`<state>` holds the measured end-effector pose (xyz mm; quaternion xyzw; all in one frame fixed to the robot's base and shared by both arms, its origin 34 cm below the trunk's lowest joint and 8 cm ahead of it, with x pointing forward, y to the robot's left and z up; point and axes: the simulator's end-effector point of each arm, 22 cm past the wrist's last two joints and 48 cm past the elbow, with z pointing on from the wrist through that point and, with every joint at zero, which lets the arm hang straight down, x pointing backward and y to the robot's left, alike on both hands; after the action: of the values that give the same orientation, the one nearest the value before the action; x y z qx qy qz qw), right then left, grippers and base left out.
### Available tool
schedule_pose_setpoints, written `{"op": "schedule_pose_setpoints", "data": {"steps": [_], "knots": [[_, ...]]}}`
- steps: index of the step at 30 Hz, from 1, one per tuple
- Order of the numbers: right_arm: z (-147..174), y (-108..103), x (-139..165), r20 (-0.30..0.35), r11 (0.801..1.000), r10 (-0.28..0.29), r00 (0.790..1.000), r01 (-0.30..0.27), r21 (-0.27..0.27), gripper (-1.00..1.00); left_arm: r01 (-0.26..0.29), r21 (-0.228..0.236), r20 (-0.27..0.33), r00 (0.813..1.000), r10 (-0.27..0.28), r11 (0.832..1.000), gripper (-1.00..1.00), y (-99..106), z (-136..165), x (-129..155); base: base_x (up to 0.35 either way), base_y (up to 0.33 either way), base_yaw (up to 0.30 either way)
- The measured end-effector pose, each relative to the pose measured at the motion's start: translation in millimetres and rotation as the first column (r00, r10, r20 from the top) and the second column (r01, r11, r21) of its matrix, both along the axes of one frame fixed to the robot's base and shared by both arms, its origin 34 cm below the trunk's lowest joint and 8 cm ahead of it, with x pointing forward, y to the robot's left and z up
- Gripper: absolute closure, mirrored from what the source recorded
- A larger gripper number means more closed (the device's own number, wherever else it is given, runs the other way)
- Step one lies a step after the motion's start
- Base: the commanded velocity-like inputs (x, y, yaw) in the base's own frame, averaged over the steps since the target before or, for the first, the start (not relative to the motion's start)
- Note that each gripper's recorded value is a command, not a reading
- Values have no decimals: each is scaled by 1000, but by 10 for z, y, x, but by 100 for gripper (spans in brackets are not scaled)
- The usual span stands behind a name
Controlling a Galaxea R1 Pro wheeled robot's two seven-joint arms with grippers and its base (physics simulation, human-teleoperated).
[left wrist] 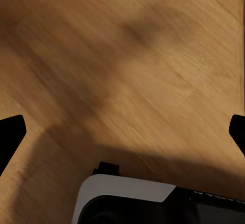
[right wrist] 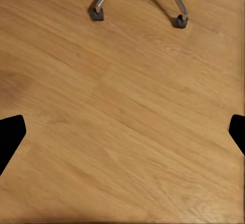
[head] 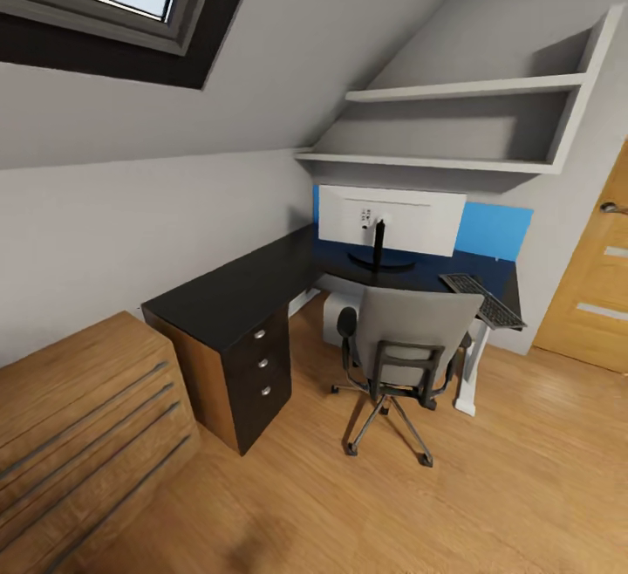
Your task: In the bedroom, organize the workspace by keeping the computer under the desk, ensuring the monitor is on the desk, placing the keyboard on the desk next to the monitor, placing the mouse on the desk next to the keyboard, moving the folder from the swivel chair onto the desk next to the mouse, stacking the notebook on top of the folder with the pen on top of the notebook, and positioning the swivel chair next to the desk.
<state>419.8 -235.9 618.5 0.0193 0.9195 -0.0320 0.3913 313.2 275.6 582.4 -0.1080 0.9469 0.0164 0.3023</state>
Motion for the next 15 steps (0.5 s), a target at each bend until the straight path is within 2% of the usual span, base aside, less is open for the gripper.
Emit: {"op": "schedule_pose_setpoints", "data": {"steps": [7,12,13,15], "knots": [[-7,-12,4,-3,1000,-7,1000,7,1,-100,0,0,-8,1000,0,1000,-100,4,-13,-28,0,0,-258],[-11,-99,-2,-4,999,-40,999,40,5,-100,0,0,-8,1000,0,1000,-100,4,-14,-32,0,0,-267],[-16,-203,-8,-5,998,-60,998,60,6,-100,0,1,-9,1000,0,1000,-100,5,-15,-33,0,0,-268],[-17,-206,-5,-5,999,-52,999,52,11,-100,0,0,-9,1000,0,1000,-100,5,-15,-33,0,0,-268]]}}
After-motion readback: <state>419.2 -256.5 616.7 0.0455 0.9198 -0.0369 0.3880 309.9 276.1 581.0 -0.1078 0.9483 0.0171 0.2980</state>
